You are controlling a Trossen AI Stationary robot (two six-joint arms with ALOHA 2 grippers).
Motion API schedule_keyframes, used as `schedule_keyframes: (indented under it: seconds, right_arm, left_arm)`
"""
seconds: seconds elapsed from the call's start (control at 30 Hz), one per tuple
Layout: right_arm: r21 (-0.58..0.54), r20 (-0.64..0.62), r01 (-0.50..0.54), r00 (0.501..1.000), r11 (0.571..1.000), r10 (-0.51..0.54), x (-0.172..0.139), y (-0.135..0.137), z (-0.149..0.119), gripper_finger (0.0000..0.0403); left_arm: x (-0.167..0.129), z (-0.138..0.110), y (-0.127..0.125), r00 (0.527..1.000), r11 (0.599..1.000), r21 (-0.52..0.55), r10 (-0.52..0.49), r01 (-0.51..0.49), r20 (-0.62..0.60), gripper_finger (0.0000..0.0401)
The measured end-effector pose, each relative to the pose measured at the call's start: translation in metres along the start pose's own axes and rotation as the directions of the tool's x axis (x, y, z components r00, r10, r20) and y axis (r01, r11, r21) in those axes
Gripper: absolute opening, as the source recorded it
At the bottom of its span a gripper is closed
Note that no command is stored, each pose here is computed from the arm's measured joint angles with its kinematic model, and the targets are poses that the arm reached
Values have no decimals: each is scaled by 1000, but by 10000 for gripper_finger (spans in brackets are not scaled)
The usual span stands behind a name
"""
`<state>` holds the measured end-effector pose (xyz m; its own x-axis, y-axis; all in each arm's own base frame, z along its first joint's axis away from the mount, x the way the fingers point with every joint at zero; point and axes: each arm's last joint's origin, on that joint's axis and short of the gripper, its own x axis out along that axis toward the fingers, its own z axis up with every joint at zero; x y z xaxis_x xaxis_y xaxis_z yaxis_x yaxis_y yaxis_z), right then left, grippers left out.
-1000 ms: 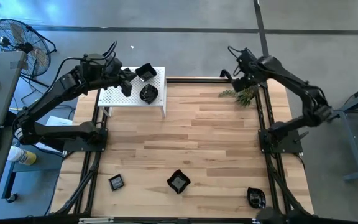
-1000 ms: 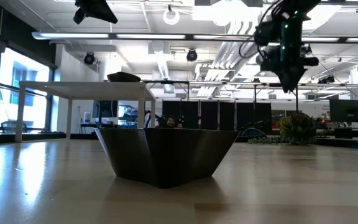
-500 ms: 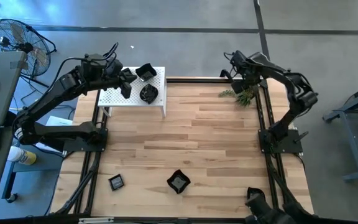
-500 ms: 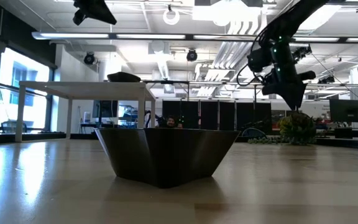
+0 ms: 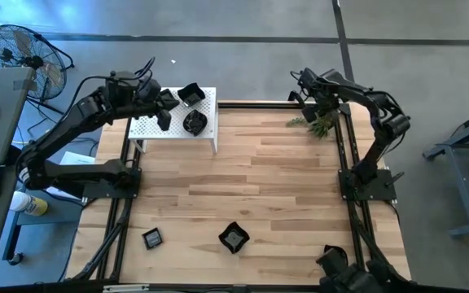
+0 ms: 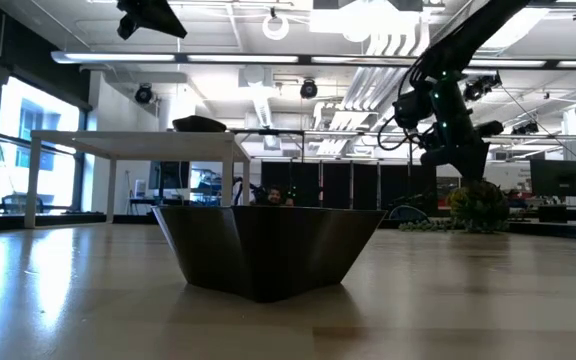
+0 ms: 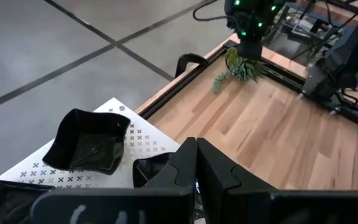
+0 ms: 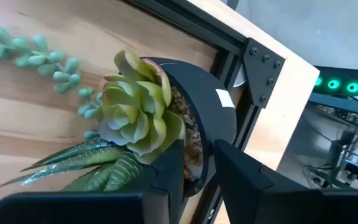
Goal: Pick & Place Mini shaped plates
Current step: Stack the black leaf shaped plate on top of the other black leaf shaped plate on the shelf
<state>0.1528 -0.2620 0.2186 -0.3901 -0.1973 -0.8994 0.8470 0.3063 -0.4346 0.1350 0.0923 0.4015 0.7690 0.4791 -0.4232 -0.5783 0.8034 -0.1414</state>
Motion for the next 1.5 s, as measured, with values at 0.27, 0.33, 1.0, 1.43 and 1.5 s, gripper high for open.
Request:
schedule_keyframes:
  seconds: [0.27, 0.33, 1.0, 1.43, 1.5]
  right_arm:
    - [-9, 15, 0, 1000, 1000, 0, 1, -1, 3, 13]
    - [-12, 16, 0, 1000, 1000, 0, 1, -2, 3, 5]
    - [181, 88, -244, 969, 953, 232, -22, -27, 8, 12]
    - [-72, 380, -412, 831, 908, 407, -92, -1, -39, 7]
    - [-133, 437, -476, 759, 869, 482, -104, 7, -59, 3]
  left_arm:
    - [-15, 0, -1, 999, 1000, 2, -6, 6, 44, 0]
    - [-18, 0, -1, 999, 1000, 2, -7, 7, 54, 0]
    - [-45, -8, -1, 996, 1000, -27, -8, 10, 85, 0]
    - [-34, -18, -2, 994, 995, -12, -95, 95, 50, 0]
    - [-25, -29, -1, 993, 993, -21, -119, 119, 24, 0]
